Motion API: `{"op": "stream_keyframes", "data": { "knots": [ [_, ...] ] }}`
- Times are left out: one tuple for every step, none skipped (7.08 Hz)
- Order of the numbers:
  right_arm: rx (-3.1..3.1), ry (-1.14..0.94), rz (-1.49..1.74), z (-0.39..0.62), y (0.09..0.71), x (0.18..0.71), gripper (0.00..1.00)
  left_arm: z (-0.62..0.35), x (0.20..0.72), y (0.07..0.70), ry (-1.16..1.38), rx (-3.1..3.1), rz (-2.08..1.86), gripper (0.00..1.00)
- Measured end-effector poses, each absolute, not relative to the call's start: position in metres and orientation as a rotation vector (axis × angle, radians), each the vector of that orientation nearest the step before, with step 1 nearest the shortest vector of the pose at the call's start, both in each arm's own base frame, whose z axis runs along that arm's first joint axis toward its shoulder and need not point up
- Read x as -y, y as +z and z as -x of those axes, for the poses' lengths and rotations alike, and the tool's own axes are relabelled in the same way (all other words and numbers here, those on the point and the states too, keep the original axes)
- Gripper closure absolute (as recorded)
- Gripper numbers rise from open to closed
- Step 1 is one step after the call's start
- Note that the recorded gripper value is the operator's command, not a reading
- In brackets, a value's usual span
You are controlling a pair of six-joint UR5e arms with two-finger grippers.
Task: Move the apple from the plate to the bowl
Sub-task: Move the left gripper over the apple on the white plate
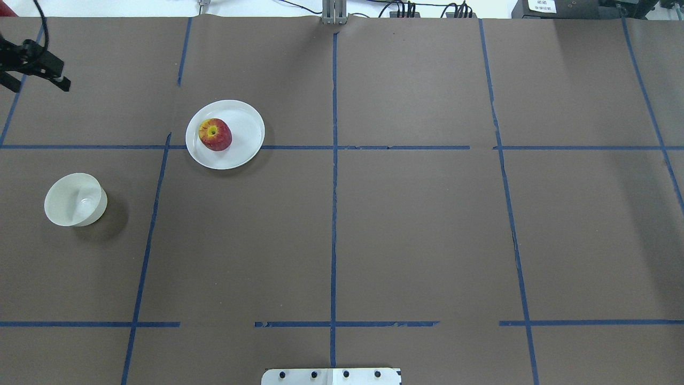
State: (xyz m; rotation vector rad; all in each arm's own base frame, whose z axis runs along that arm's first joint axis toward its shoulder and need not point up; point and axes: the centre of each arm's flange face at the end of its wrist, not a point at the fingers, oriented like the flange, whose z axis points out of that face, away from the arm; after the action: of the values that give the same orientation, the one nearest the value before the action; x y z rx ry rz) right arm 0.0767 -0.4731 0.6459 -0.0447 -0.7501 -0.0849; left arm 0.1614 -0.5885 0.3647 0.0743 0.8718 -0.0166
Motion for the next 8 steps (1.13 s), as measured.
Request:
{"op": "stream_keyframes", "data": {
  "knots": [
    [0.750,-0.085,0.045,-0.077,0.646,0.473,0.00,-0.210,0.597,0.345,-0.035,-0.868,-0.038,0.00],
    [0.750,-0.085,0.045,-0.077,0.646,0.473,0.00,-0.254,0.601,0.333,-0.049,-0.866,-0.003,0.00],
    [0.750,-0.085,0.045,-0.077,0.646,0.473,0.00,-0.290,0.607,0.331,-0.076,-0.866,0.008,0.00],
    [0.750,-0.085,0.045,-0.077,0.646,0.473,0.00,-0.321,0.614,0.339,-0.112,-0.871,0.003,0.00],
    [0.750,-0.085,0.045,-0.077,0.646,0.473,0.00,-0.344,0.616,0.344,-0.136,-0.877,0.004,0.00],
    [0.750,-0.085,0.045,-0.077,0.646,0.473,0.00,-0.364,0.616,0.340,-0.148,-0.883,0.014,0.00],
    [0.750,-0.085,0.045,-0.077,0.646,0.473,0.00,-0.380,0.614,0.335,-0.154,-0.887,0.028,0.00],
    [0.750,-0.085,0.045,-0.077,0.646,0.473,0.00,-0.395,0.613,0.331,-0.162,-0.883,0.039,0.00]
  ]
}}
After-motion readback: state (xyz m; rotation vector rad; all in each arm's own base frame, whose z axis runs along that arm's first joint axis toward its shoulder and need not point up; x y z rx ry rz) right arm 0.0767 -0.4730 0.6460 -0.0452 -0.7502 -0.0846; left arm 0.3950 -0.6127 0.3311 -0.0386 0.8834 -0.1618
